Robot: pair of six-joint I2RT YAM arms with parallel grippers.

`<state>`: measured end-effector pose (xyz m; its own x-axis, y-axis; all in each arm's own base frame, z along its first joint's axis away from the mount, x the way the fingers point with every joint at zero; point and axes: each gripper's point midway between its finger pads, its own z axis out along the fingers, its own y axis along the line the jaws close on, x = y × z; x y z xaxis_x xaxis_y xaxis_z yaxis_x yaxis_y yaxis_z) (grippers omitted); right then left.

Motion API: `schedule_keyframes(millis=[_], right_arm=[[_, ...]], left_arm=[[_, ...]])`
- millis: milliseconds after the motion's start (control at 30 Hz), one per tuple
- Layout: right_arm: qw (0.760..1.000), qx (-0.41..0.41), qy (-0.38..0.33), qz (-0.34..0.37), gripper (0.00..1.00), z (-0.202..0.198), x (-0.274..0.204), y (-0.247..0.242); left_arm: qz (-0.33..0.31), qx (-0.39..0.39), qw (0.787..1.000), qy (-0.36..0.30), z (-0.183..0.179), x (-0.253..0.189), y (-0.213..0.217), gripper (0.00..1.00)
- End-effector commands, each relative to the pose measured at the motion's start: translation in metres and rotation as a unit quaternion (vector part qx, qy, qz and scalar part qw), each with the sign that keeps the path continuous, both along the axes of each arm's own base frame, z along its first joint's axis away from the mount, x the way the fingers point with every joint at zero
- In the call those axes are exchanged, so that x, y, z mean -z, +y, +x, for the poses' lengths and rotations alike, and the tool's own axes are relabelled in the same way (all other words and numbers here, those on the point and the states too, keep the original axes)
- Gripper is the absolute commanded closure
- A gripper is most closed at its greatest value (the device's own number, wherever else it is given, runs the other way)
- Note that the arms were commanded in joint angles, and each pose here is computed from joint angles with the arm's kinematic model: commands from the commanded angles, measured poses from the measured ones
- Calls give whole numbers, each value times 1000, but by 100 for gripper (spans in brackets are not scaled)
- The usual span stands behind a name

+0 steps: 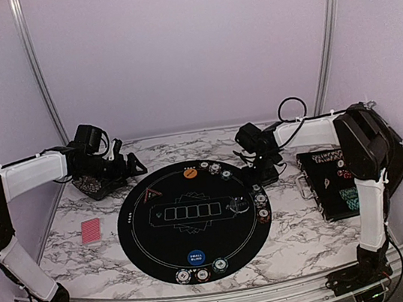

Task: Distribute texas hold em gaming equipment
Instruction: Place the poker chips pile in the dealer area.

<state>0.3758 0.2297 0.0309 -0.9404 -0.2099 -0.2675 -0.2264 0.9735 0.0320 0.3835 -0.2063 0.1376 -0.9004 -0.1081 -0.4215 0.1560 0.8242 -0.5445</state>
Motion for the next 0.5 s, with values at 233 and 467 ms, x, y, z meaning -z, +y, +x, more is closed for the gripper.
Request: schedule_keyframes(millis=[233,467], right_arm=[[999,-1,-32,11,26,14,-22,11],[999,0,-41,12,25,18,-30,12]], left_arm=[[2,-1,1000,-3,0,0,1,1],[1,-1,1000,-4,0,-1,1,1]])
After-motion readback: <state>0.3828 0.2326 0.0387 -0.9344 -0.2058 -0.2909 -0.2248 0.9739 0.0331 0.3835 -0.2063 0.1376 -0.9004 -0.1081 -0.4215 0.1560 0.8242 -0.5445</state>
